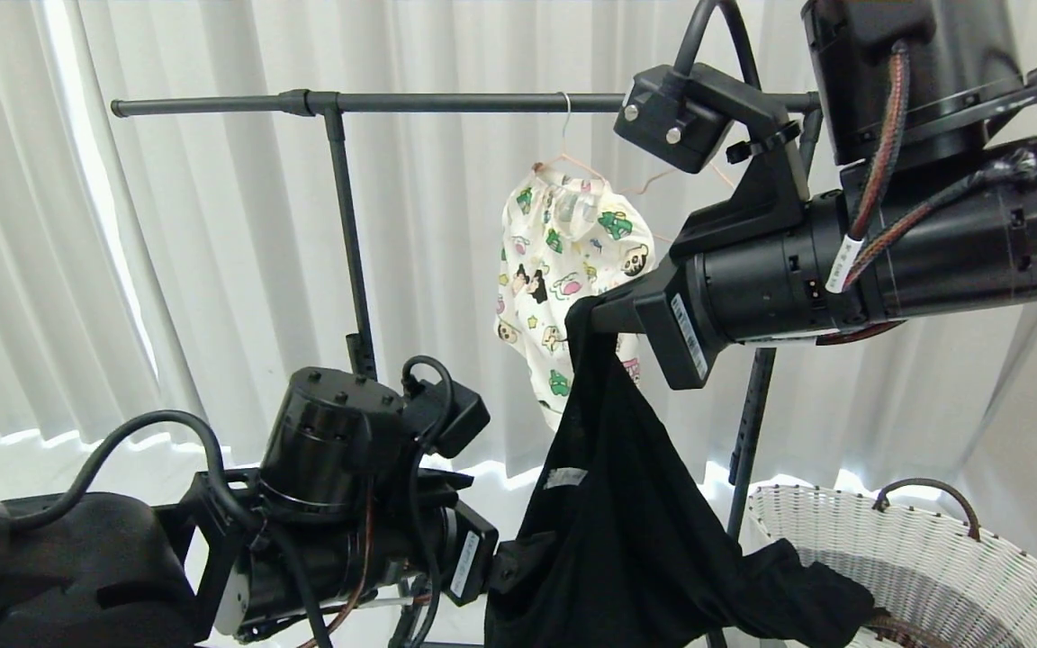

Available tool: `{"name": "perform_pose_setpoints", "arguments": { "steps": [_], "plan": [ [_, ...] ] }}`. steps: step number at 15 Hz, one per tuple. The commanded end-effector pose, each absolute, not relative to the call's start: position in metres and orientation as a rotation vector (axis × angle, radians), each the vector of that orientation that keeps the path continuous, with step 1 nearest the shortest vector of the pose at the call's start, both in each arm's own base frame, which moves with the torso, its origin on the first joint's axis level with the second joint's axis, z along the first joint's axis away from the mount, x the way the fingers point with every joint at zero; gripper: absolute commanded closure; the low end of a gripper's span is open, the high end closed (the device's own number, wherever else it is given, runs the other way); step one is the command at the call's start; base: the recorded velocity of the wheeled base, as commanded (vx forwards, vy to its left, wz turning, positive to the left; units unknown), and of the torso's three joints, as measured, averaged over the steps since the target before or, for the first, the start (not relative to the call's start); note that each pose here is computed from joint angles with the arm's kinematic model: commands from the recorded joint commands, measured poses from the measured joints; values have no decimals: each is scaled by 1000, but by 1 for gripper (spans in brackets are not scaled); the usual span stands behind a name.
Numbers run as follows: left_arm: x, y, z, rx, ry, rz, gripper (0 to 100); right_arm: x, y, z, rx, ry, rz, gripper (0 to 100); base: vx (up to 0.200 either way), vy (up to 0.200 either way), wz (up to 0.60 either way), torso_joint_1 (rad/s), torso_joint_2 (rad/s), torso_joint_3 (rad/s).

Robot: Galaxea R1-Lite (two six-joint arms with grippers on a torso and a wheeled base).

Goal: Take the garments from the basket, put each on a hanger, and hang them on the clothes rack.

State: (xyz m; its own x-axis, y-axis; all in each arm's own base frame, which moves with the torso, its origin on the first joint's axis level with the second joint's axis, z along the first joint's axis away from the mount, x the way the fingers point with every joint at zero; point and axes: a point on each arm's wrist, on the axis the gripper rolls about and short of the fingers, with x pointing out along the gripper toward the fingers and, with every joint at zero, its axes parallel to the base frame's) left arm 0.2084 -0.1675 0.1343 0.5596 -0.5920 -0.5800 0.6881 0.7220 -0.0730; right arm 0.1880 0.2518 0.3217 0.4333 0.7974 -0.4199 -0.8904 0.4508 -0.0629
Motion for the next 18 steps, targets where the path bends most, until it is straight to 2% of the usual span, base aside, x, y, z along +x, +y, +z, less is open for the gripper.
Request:
{"name": "perform_pose_setpoints", "arguments": {
  "steps": [1, 5, 6, 10, 12, 13, 15, 18],
  "plan": [
    [204, -163, 126, 178, 650, -752, 0, 186, 249, 325, -291, 344, 1070, 100, 0, 0, 0, 0, 0, 0],
    [200, -159, 126, 193, 648, -704, 0, 185, 247, 326, -290, 341, 1070, 100, 0, 0, 0, 0, 0, 0],
    [199, -158, 127, 192, 643, -704, 100, 184, 247, 326, -289, 340, 1069, 100, 0, 0, 0, 0, 0, 0],
    [188, -149, 128, 217, 619, -630, 100, 184, 242, 323, -298, 355, 1043, 100, 0, 0, 0, 0, 0, 0],
    [180, -141, 140, 209, 539, -573, 100, 187, 229, 317, -315, 380, 958, 100, 0, 0, 0, 0, 0, 0],
    [170, -131, 164, 173, 450, -565, 100, 188, 213, 314, -321, 397, 888, 100, 0, 0, 0, 0, 0, 0],
    [159, -118, 201, 165, 442, -552, 100, 186, 188, 311, -323, 410, 792, 100, 0, 0, 0, 0, 0, 0],
    [148, -110, 285, 157, 484, -617, 100, 173, 149, 311, -318, 406, 658, 100, 0, 0, 0, 0, 0, 0]
  ]
}}
